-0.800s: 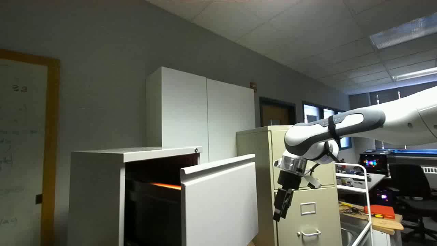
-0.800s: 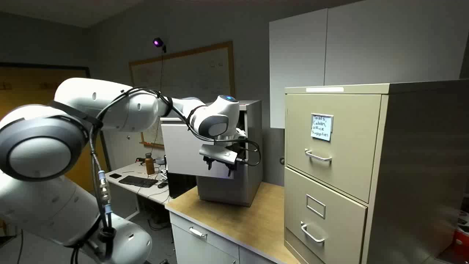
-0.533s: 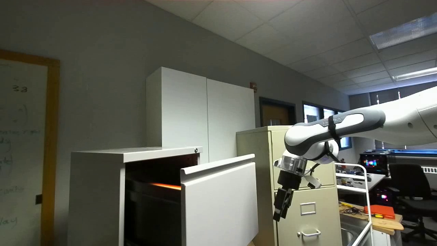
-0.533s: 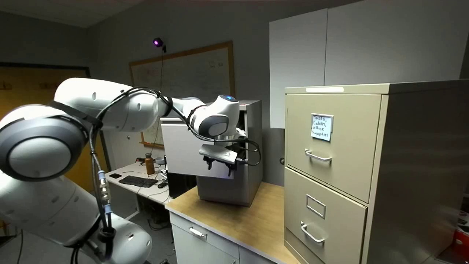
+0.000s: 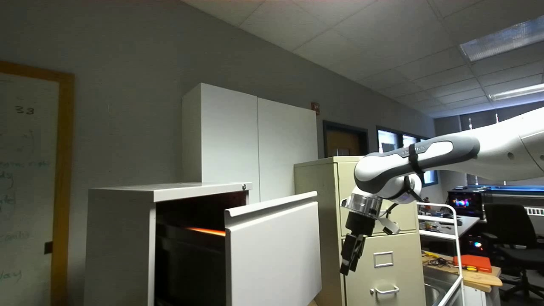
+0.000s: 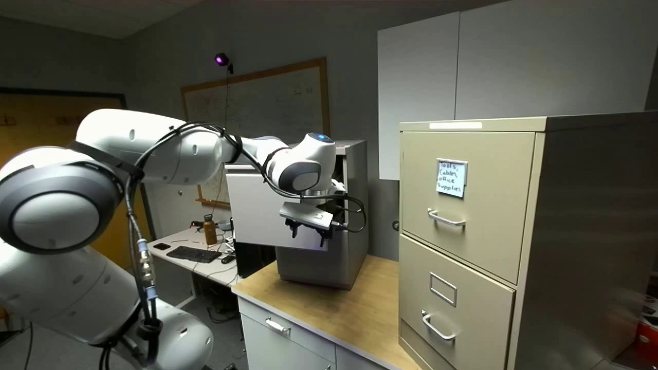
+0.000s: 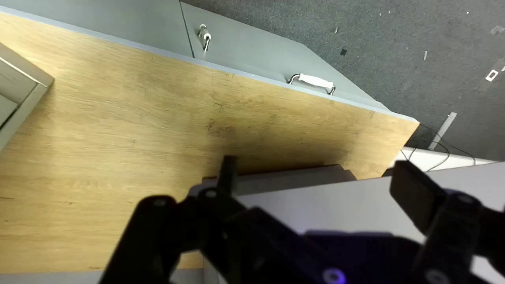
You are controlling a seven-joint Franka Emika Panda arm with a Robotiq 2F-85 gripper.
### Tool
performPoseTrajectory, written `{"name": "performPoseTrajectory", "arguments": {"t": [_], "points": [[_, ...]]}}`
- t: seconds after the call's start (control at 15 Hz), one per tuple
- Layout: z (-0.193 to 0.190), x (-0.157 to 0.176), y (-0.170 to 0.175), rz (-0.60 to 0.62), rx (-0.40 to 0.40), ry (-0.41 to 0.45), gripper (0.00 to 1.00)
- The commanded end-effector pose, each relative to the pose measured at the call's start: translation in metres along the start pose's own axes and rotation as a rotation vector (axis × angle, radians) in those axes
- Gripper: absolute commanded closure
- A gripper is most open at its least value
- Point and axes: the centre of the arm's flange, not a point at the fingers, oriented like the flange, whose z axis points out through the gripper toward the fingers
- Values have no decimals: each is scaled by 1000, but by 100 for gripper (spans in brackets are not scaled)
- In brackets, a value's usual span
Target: Close the top drawer of the left cabinet
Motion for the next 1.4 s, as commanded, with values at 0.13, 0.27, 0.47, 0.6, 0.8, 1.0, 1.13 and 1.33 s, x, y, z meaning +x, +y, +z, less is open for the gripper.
{"name": "performPoseTrajectory", "arguments": {"t": [0.13, 0.27, 0.47, 0.6, 0.8, 1.0, 1.13, 1.33], "points": [[0, 0, 0, 0, 0, 0, 0], [-1, 0, 0, 8, 0, -3, 0], [-3, 0, -3, 11, -10, -12, 0], [-6, -1, -9, 2, -22, -10, 0], [-8, 0, -21, -27, -37, -11, 0], [-11, 4, -37, -62, -60, 1, 31], [-12, 11, -45, -94, -70, 9, 48], [-12, 25, -63, -148, -94, 12, 71]]}}
